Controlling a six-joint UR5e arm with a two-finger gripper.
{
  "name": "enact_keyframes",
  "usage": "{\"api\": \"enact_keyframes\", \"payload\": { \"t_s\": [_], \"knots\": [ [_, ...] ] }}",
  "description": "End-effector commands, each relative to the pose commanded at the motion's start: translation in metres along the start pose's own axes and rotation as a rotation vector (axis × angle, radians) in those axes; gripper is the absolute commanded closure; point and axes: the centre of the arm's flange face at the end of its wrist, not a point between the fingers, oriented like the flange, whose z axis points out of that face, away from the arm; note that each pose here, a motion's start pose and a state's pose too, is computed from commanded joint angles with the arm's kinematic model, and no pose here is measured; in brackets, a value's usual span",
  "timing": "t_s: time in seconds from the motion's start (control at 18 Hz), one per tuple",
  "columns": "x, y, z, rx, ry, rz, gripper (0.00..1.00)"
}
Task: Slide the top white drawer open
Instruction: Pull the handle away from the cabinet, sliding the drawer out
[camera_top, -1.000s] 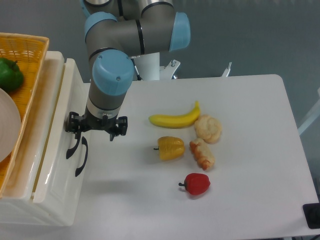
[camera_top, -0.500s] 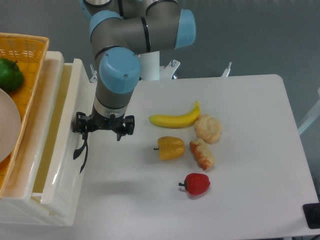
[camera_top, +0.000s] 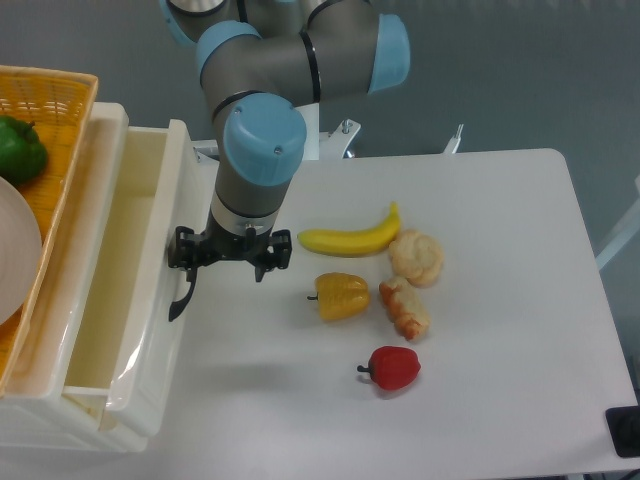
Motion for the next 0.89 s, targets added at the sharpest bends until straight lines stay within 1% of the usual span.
{"api": "enact_keyframes", "payload": {
  "t_s": [0.28, 0.44, 0.56, 0.67, 0.78, 0.89],
  "knots": [
    [-0.017, -0.001, -0.006, 0.011, -0.002, -0.007, 0.0],
    [-0.022, -0.001, -0.008, 0.01, -0.001, 0.012, 0.0],
    [-0.032, -0.001, -0.012, 0.018, -0.003, 0.003, 0.0],
    [-0.035, -0.001, -0.012, 0.017, -0.015, 0.002, 0.0],
    [-0.041, -0.001, -0.013, 0.01, -0.029, 0.031, 0.0],
    [-0.048, -0.001, -0.015, 0.013, -0.03, 0.04, 0.0]
  ]
}}
